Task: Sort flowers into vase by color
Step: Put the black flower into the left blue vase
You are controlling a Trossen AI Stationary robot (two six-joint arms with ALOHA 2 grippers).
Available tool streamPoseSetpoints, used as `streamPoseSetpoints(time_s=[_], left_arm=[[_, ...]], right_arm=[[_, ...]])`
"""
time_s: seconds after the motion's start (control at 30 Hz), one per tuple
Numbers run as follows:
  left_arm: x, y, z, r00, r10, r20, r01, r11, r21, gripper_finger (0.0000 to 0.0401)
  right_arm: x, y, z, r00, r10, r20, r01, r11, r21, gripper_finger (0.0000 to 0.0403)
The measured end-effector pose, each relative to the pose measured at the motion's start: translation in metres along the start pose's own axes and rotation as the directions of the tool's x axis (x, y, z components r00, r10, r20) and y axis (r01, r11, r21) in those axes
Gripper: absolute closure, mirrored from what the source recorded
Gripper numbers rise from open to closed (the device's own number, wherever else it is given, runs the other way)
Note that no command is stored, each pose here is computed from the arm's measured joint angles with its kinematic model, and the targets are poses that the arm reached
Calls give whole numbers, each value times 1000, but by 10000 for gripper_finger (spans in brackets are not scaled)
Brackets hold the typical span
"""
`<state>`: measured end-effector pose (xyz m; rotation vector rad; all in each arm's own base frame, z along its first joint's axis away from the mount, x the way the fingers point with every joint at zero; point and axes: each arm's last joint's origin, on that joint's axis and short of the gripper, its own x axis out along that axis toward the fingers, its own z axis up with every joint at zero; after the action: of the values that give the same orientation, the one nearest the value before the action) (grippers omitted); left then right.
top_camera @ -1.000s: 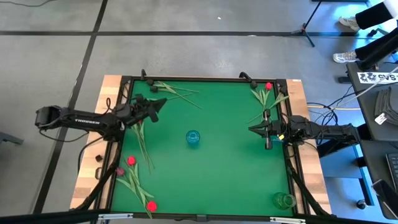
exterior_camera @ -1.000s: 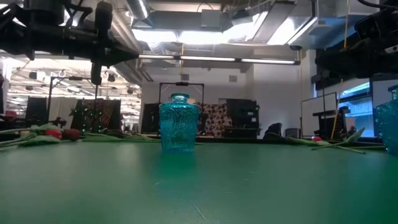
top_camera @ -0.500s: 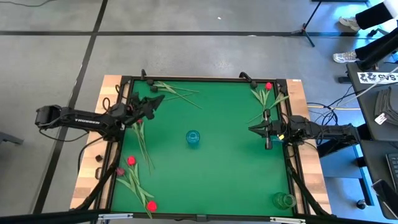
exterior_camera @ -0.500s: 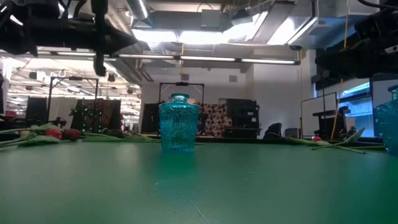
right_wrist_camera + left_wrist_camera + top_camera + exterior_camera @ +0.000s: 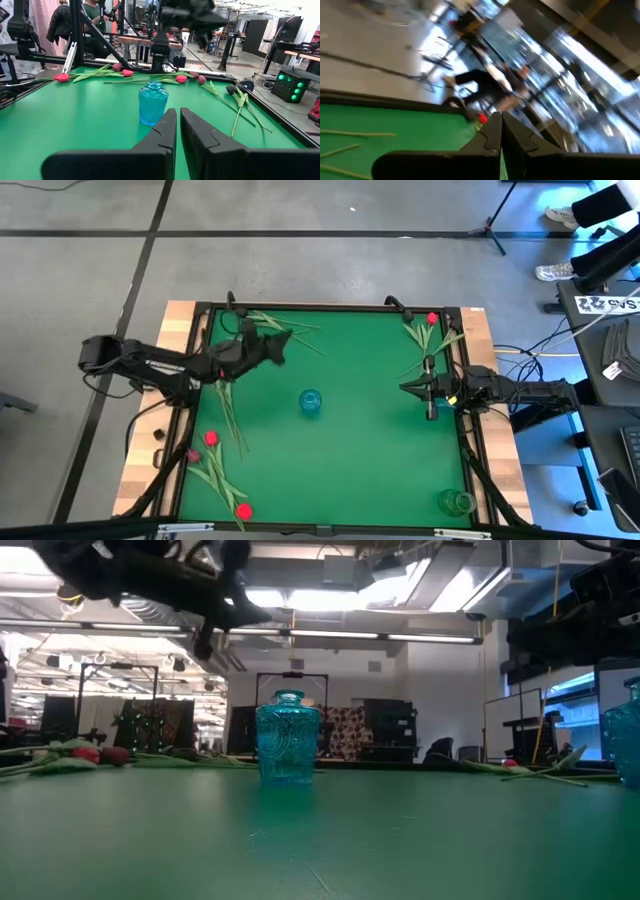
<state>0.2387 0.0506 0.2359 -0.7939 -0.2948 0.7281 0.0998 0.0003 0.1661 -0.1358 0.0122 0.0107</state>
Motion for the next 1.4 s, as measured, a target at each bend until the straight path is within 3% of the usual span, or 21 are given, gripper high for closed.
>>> streamPoseSetpoints(time_s=[0.17, 0.4, 0.53, 0.7, 0.87, 0.97, 1.07, 1.2, 1.4], left_arm=[[8, 19, 1, 992, 121, -40, -125, 982, -143, 401], [17, 48, 12, 948, 318, -13, -315, 931, -182, 401], [28, 64, 25, 868, 497, 1, -494, 863, -102, 401], [43, 74, 44, 747, 658, -95, -661, 750, -9, 401], [48, 81, 58, 740, 649, -176, -658, 753, 11, 401], [55, 78, 64, 791, 596, -137, -592, 803, 71, 401], [55, 78, 70, 796, 599, -92, -577, 795, 186, 401], [56, 75, 67, 816, 560, -143, -526, 822, 218, 401], [52, 81, 65, 774, 609, -172, -553, 783, 286, 401]], right_arm=[[0, 0, 0, 1000, 0, 1, 0, 1000, 0, 377], [0, 0, 0, 1000, 0, 1, 0, 1000, 0, 377], [0, 0, 0, 1000, 0, 0, 0, 1000, 0, 377], [0, 0, 0, 1000, 0, 0, 0, 1000, 0, 377], [0, 0, 0, 1000, 0, 0, 0, 1000, 0, 377], [0, 0, 0, 1000, 0, 0, 0, 1000, 0, 377], [0, 0, 0, 1000, 0, 0, 0, 1000, 0, 377], [0, 0, 0, 1000, 0, 1, 0, 1000, 0, 377], [0, 0, 0, 1000, 0, 0, 0, 1000, 0, 377]])
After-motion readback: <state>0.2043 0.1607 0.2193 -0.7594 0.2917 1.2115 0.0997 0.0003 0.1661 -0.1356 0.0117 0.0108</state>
